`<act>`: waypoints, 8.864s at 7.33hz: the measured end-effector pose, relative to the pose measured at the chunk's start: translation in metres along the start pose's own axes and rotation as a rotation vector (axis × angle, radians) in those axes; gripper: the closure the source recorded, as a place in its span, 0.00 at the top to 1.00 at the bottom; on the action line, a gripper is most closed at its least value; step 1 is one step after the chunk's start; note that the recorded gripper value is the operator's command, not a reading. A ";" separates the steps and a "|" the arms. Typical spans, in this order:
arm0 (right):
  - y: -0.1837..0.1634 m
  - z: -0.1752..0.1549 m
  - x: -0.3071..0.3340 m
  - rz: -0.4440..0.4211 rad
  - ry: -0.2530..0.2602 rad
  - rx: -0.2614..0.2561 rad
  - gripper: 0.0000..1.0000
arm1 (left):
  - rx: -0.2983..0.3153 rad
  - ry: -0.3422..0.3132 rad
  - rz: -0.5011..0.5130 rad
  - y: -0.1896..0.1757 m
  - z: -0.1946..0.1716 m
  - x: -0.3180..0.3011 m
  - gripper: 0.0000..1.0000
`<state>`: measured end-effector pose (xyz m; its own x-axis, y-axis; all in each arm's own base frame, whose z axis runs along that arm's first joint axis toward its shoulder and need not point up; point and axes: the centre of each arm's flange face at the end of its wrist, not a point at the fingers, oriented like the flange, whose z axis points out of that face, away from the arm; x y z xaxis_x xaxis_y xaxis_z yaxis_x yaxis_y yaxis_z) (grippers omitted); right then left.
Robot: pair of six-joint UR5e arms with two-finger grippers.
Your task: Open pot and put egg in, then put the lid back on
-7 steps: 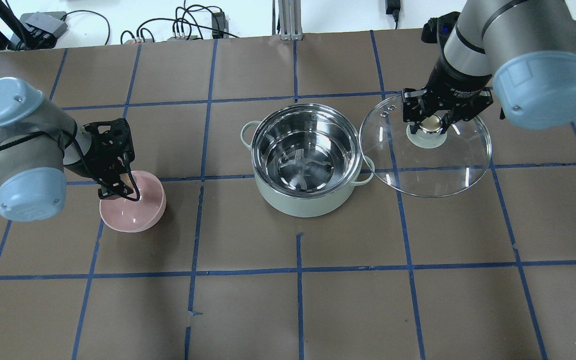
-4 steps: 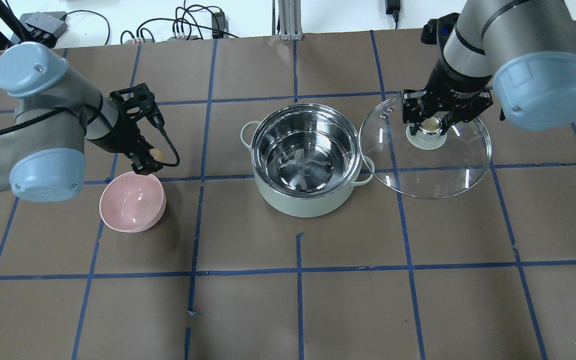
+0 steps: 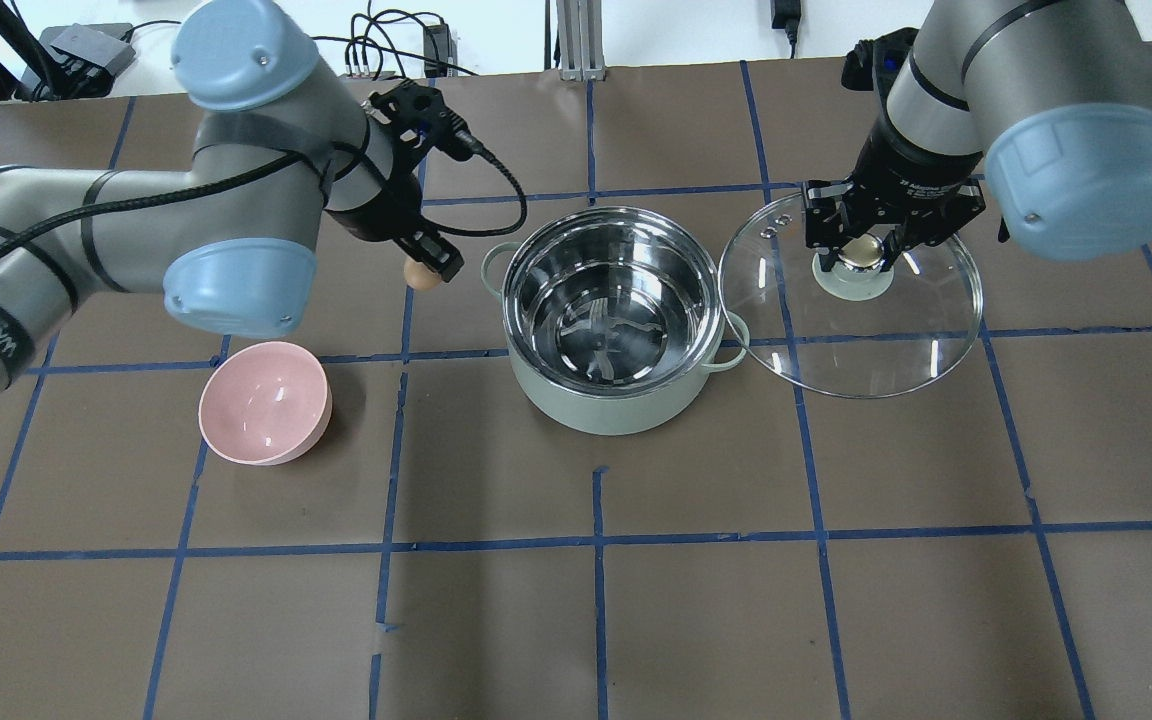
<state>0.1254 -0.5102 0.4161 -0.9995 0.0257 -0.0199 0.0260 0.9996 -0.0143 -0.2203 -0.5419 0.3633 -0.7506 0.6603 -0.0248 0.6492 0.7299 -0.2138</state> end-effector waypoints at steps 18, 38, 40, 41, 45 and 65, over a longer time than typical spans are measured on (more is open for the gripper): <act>-0.004 -0.001 0.019 0.010 -0.004 -0.001 0.40 | 0.129 -0.013 -0.250 -0.091 0.106 0.101 0.70; -0.013 0.047 -0.214 0.191 -0.093 0.090 0.40 | -0.253 -0.086 -0.671 0.073 -0.188 -0.011 1.00; -0.013 0.052 -0.214 0.176 -0.088 0.087 0.40 | -0.251 -0.089 -0.672 0.075 -0.189 -0.010 1.00; -0.014 0.054 -0.213 0.171 -0.086 0.085 0.40 | -0.252 -0.089 -0.672 0.075 -0.189 -0.011 1.00; -0.014 0.065 -0.212 0.152 -0.076 0.067 0.40 | -0.253 -0.091 -0.674 0.076 -0.188 -0.012 1.00; 0.015 -0.048 -0.108 0.160 -0.003 0.121 1.00 | -0.252 -0.091 -0.677 0.080 -0.183 -0.011 1.00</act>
<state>0.2325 -0.4970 0.4659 -0.9823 0.1842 -0.0343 0.1871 0.9735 -0.1311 -0.1374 -0.4581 0.5247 -0.9979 0.0405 -0.0505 0.0395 0.9990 0.0202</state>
